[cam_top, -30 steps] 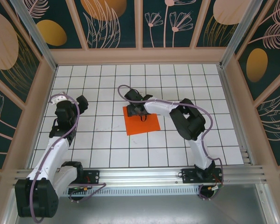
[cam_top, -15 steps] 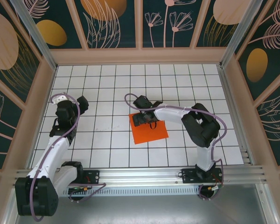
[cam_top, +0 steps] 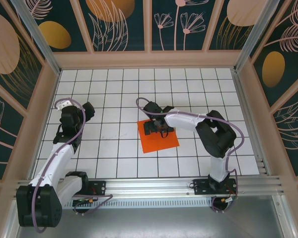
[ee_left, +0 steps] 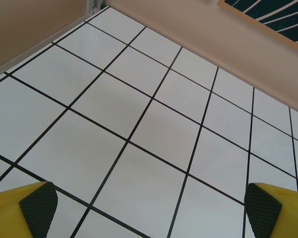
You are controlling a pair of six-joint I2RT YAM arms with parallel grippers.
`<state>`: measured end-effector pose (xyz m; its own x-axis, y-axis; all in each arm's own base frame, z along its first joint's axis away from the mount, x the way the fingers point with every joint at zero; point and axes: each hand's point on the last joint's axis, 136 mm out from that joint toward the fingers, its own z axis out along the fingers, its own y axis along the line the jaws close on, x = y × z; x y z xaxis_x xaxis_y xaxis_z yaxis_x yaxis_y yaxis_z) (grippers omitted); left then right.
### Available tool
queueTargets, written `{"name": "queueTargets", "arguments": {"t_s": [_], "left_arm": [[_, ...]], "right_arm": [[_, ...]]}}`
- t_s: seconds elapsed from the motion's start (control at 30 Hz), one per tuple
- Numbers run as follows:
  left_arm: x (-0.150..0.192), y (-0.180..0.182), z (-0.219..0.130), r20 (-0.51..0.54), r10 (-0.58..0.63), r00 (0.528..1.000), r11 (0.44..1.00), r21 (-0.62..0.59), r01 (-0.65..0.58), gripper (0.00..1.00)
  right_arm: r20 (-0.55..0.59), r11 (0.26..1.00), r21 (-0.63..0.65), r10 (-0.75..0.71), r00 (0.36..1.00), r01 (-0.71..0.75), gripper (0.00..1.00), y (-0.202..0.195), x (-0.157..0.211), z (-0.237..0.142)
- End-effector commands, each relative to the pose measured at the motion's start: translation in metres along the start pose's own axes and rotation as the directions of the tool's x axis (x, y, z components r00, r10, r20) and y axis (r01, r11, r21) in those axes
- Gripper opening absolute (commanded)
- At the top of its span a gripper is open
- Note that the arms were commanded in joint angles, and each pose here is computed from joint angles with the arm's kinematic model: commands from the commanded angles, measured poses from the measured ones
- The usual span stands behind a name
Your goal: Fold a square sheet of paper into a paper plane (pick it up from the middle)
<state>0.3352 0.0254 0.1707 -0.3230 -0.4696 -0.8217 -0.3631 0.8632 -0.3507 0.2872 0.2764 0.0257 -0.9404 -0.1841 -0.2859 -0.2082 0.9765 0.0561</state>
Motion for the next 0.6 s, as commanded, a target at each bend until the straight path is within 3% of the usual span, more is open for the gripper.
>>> {"name": "queueTargets", "arguments": {"t_s": [0.0, 0.57], "left_arm": [[-0.009, -0.004, 0.0, 0.008, -0.005, 1.0, 1.0, 0.003, 0.005, 0.98], [-0.008, -0.004, 0.001, -0.004, -0.003, 1.0, 1.0, 0.004, 0.003, 0.99]], "right_arm": [[-0.053, 1.0, 0.003, 0.006, 0.999, -0.006, 0.99, 0.001, 0.012, 0.003], [-0.187, 0.996, 0.087, -0.01, 0.982, 0.027, 0.86, -0.022, 0.056, 0.042]]}}
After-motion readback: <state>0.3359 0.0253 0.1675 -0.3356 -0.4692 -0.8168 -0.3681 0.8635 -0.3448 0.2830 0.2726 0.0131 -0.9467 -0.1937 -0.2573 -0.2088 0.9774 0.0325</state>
